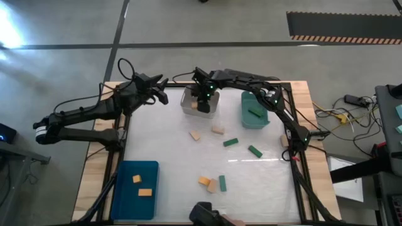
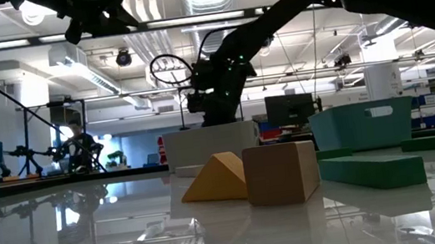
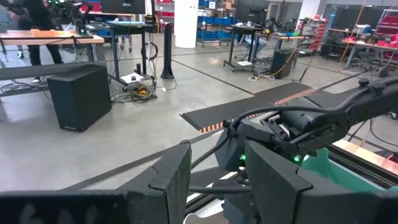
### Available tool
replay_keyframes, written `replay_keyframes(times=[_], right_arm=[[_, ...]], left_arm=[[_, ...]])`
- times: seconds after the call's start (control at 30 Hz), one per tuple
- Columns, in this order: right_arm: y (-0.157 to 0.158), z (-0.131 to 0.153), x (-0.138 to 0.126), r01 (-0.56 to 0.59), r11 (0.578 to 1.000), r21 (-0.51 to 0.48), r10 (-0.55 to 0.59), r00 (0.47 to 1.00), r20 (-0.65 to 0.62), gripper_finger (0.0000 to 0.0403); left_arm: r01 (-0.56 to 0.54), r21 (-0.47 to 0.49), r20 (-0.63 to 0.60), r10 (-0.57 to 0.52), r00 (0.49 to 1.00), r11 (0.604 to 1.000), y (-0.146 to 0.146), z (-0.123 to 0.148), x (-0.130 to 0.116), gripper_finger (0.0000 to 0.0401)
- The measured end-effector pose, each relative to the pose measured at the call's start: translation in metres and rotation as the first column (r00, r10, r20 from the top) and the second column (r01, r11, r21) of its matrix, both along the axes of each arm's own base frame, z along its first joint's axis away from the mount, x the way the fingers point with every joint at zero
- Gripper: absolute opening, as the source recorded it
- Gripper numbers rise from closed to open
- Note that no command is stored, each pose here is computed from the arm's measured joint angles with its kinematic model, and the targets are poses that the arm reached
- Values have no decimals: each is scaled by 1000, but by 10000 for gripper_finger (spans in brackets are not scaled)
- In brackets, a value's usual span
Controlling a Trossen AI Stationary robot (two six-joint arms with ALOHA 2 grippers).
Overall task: Sort & place blocks by color
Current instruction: Put the yellow block into the blue bin
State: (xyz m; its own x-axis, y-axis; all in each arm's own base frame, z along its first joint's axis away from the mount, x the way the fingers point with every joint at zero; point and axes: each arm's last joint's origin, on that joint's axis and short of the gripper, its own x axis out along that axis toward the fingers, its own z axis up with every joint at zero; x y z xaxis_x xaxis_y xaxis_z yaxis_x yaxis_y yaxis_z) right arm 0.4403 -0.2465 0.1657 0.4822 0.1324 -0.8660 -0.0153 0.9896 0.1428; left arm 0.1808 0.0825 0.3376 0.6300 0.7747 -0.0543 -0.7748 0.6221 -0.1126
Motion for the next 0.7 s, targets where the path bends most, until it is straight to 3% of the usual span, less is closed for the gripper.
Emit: replay_keyframes(times=[0.13,0.3,0.7], right_arm=[[0,-12,-2,8,1000,-11,-8,999,-40,274],[-2,-18,-3,25,1000,-10,-26,998,-59,266],[-3,-19,-2,21,1000,-18,-22,998,-51,145]], left_arm=[[-20,1,0,20,1000,1000,0,0,0,136],[-27,2,-1,27,1000,1000,1,0,-1,136],[-51,3,-1,51,999,999,1,0,-1,136]])
